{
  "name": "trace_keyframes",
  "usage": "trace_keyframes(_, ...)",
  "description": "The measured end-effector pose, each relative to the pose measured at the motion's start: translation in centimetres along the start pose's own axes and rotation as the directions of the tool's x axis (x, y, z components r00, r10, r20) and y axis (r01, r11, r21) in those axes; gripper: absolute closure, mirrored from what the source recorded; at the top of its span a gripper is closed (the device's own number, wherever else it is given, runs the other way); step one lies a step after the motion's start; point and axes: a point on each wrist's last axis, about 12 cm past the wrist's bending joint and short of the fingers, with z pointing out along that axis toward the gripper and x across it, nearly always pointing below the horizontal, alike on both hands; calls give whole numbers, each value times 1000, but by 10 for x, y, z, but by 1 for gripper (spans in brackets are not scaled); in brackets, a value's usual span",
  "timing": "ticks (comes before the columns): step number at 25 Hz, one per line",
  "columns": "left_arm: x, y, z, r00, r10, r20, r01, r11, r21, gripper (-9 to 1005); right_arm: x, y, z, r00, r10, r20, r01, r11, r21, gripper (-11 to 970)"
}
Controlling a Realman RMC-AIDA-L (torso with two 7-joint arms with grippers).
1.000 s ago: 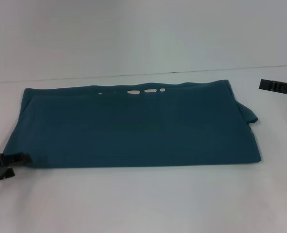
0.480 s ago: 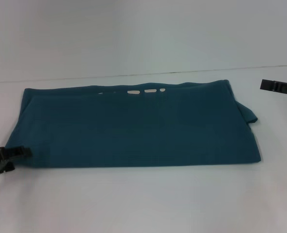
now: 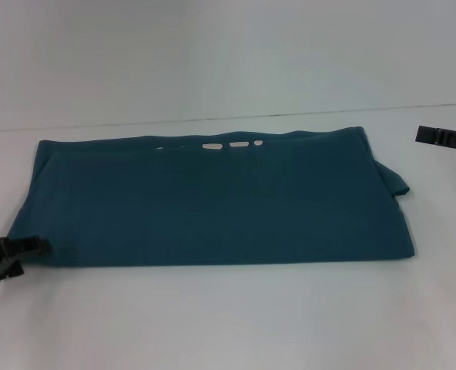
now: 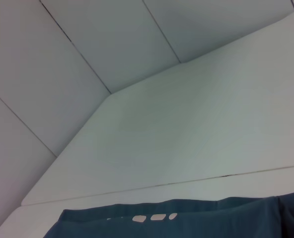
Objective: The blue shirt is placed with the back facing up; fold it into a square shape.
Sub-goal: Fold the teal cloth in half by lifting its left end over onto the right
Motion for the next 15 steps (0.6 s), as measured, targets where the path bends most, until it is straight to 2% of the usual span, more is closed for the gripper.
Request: trace_keyframes(15, -16, -11, 7, 999, 49, 25, -48, 999, -11, 306, 1, -1, -2, 1000, 9, 0, -9, 1000, 3, 207)
